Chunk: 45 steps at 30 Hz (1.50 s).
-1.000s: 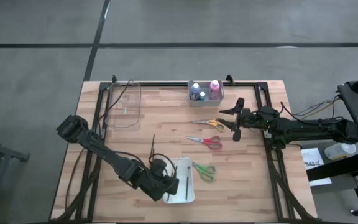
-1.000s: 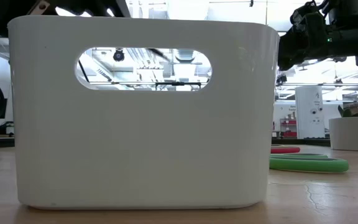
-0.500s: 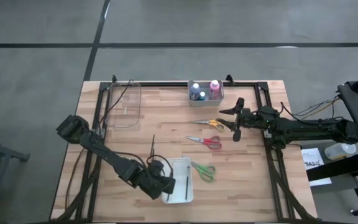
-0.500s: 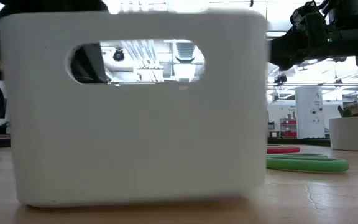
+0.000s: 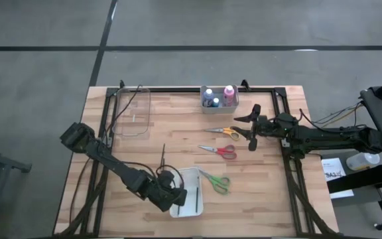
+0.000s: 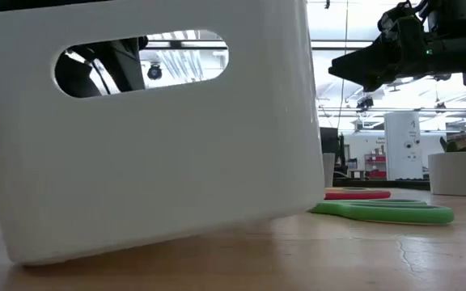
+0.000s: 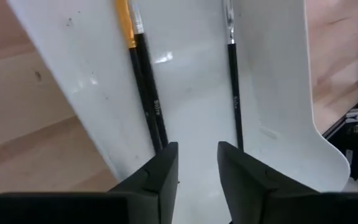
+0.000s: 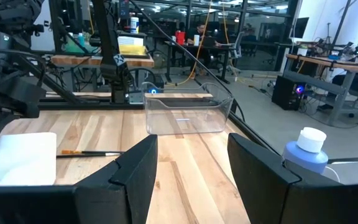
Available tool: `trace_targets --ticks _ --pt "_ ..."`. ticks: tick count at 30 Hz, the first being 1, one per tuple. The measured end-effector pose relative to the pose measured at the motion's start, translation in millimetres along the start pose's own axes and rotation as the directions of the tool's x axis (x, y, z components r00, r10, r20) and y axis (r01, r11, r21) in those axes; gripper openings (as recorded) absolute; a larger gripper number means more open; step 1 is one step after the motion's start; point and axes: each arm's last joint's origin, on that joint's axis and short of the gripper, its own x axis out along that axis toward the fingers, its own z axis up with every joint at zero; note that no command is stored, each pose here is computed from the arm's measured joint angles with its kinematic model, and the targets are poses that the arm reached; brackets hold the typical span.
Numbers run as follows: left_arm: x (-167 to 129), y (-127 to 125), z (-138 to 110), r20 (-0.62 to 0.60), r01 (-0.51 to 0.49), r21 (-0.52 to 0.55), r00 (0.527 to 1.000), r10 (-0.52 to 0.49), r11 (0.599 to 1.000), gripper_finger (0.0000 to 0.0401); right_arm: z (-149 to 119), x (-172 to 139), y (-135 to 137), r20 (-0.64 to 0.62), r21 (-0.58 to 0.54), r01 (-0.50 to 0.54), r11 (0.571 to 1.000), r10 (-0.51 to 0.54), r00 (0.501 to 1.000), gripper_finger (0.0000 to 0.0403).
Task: Pick & Place Paint Supplies
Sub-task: Put the gold paint brush into the white bin
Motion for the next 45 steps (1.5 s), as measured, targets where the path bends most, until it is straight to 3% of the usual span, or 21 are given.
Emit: trace_targets --ticks 7,14,21,27,32,38,45 --pt "-27 -13 6 0.076 0.035 0.045 0.996 -0.039 0.998 0.0126 0 0 0 0.0 0.0 -0.001 1.0 0.001 1.0 0.0193" --pt "-60 -15 21 0.204 -0.061 0.142 0.979 0.031 0.988 0.0127 0 0 0 0.0 0.0 -0.001 1.0 0.001 1.0 0.0193" --pt "-84 9 45 0.306 -0.226 0.013 0.928 0.211 0.974 0.0127 0 0 0 0.0 0.0 -0.001 1.0 0.001 1.0 0.0193" --pt "-71 33 66 0.347 -0.345 -0.023 0.877 0.331 0.938 0.0127 0 0 0 0.0 0.0 -0.001 1.0 0.001 1.0 0.0193" --pt "-51 57 86 0.292 -0.421 -0.114 0.852 0.435 0.9 0.0127 0 0 0 0.0 0.0 -0.001 1.0 0.001 1.0 0.0193" --pt "-33 74 99 0.25 -0.416 -0.126 0.865 0.434 0.901 0.0126 0 0 0 0.0 0.0 -0.001 1.0 0.001 1.0 0.0193" --pt "-23 68 99 0.211 -0.396 -0.124 0.885 0.415 0.91 0.0126 0 0 0 0.0 0.0 -0.001 1.0 0.001 1.0 0.0193"
